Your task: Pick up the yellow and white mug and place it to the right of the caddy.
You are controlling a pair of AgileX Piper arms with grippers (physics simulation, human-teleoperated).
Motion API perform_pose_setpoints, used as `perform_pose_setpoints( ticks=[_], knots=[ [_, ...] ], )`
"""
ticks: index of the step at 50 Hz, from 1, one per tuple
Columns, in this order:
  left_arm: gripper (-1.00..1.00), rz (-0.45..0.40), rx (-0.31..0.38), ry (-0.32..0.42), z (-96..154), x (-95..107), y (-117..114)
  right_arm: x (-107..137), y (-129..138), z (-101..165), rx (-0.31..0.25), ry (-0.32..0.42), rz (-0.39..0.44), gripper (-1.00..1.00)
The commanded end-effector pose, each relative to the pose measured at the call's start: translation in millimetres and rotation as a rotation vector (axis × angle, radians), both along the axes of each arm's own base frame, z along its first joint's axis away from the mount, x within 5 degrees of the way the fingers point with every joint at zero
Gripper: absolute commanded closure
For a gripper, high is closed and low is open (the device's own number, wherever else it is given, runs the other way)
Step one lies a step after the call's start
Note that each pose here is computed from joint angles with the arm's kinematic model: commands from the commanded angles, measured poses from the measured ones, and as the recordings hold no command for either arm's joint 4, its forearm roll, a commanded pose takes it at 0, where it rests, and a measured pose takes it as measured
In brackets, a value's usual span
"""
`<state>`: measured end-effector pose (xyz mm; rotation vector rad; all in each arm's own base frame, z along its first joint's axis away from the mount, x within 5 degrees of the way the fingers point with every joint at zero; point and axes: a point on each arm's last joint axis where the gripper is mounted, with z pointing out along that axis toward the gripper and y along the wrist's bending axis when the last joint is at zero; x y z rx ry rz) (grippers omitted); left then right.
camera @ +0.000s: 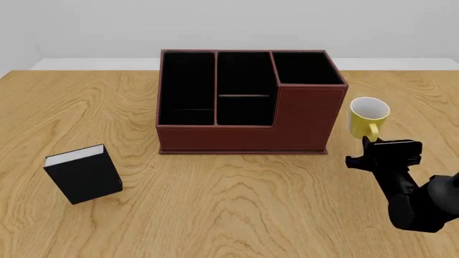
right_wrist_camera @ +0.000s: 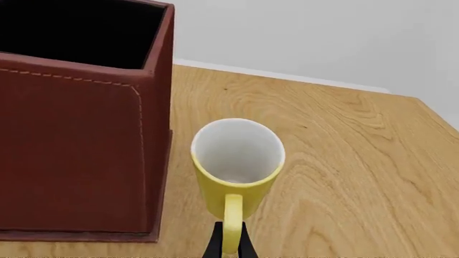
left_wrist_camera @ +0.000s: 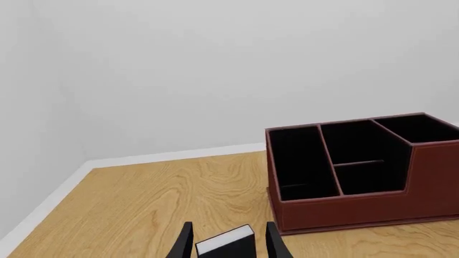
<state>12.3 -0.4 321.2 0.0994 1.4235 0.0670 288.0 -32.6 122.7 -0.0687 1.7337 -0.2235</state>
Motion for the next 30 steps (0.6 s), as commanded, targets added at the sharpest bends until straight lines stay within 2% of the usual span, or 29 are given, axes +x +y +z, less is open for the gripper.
perform_pose_setpoints(
  ticks=[1,30],
  knots=[
    [-1.0,0.0,0.002,0.003,0,0,0,2,-2,-6,0.012,0.006,-0.007,1.0],
    [-1.0,-0.006,0.005,0.008,-3,1,0,12,-4,-27,0.019,0.054,-0.013,1.0]
  ],
)
